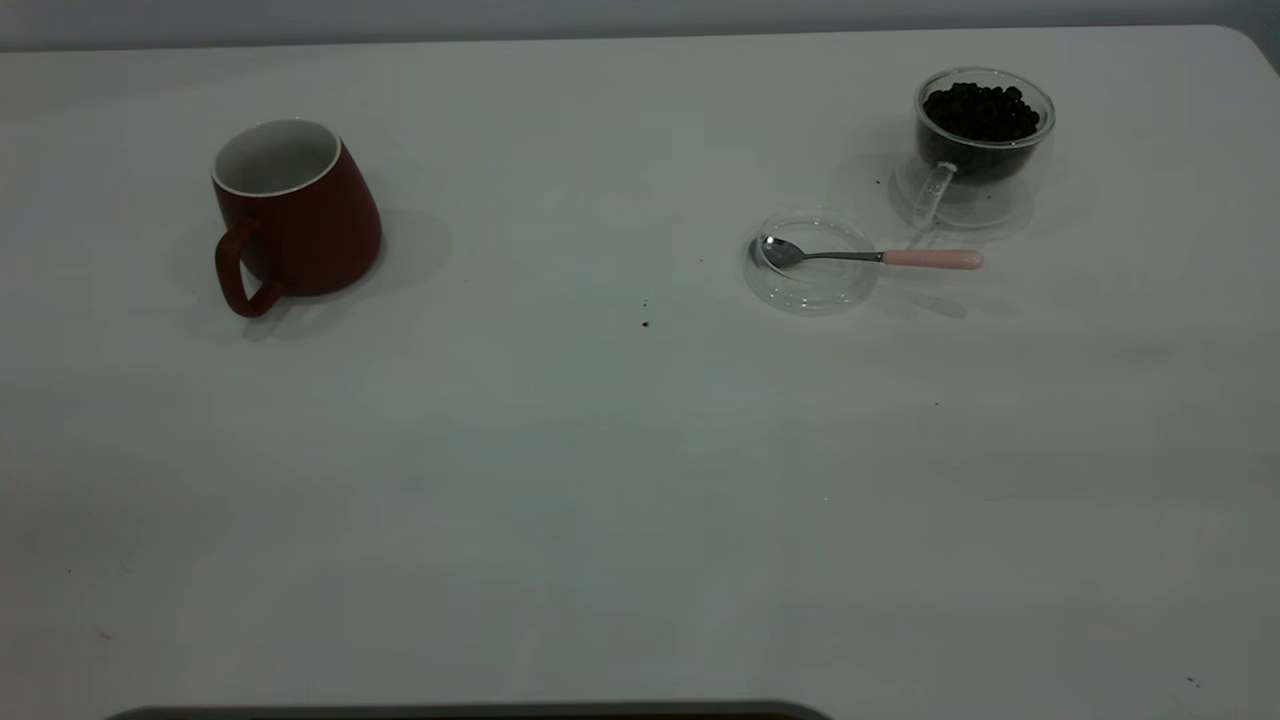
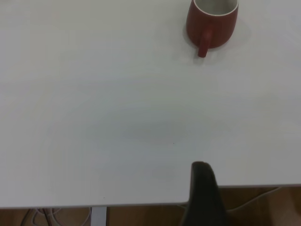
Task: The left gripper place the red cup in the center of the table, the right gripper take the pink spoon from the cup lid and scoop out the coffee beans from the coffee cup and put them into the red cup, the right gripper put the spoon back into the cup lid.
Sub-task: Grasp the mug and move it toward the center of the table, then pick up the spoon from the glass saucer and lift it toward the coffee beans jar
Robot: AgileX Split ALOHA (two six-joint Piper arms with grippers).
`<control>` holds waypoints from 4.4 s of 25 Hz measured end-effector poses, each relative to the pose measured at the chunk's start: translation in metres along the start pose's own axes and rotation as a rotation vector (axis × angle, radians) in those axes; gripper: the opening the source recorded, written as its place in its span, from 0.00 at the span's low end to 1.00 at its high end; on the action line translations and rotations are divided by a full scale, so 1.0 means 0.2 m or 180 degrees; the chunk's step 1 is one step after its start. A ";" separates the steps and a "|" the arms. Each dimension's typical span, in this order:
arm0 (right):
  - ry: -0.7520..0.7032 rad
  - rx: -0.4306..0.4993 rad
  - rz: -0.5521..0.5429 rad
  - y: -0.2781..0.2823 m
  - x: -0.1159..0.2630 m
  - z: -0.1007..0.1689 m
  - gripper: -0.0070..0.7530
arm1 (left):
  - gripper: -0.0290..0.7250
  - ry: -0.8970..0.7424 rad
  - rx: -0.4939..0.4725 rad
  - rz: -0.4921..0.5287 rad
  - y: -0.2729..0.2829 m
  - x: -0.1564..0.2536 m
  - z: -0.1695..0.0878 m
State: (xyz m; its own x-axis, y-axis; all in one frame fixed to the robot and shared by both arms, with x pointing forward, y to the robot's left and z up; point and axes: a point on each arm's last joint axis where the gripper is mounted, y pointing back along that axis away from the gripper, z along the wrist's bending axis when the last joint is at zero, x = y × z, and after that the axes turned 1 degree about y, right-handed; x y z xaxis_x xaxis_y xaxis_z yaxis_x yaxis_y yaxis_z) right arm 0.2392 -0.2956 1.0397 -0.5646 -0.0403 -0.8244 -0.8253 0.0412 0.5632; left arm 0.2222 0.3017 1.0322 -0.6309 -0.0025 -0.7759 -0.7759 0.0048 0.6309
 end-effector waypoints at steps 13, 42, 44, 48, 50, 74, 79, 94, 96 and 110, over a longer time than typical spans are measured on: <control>0.0001 0.0001 0.0000 0.00 0.00 0.00 0.46 | 0.79 0.0029 -0.0005 0.0200 -0.01 -0.16 0.00; 0.0001 0.0001 0.0000 0.00 0.00 0.00 0.46 | 0.79 -0.2536 0.0220 0.1668 -1.42 -0.94 0.05; 0.0001 0.0001 0.0000 0.00 0.00 0.00 0.46 | 0.79 -0.2755 0.0313 0.1706 -1.53 -0.92 0.05; 0.0001 0.0001 0.0000 0.00 0.00 0.00 0.46 | 0.79 -0.3222 0.0492 0.1751 -1.76 -0.86 0.05; 0.0001 0.0001 0.0000 0.00 0.00 0.00 0.46 | 0.79 -0.3519 0.0562 0.1724 -1.86 -0.82 0.05; 0.0001 0.0001 0.0000 0.00 0.00 0.00 0.46 | 0.79 -0.4777 0.1096 0.0999 -2.25 -0.52 -0.33; 0.0001 0.0001 0.0000 0.00 0.00 0.00 0.46 | 0.79 -0.4753 0.1200 0.0738 -2.22 -0.51 -0.56; 0.0001 0.0001 0.0000 0.00 0.00 0.00 0.46 | 0.79 -0.3816 0.1257 0.0338 -2.08 -0.55 -0.89; 0.0001 0.0001 0.0000 0.00 0.00 0.00 0.46 | 0.79 -0.3663 0.1182 0.0369 -2.00 -0.64 -0.88; 0.0001 0.0001 0.0000 0.00 0.00 0.00 0.46 | 0.79 -0.2311 0.0445 0.0783 -0.97 -1.14 -0.56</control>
State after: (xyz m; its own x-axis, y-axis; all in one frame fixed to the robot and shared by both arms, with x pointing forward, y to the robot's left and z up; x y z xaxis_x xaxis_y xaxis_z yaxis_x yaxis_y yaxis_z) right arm 0.2392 -0.2957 1.0397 -0.5646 -0.0405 -0.8244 -0.8253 0.0416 0.5632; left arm 0.5169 0.1884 1.0868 -0.5881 0.6701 -0.4529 -0.5757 0.0465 0.8163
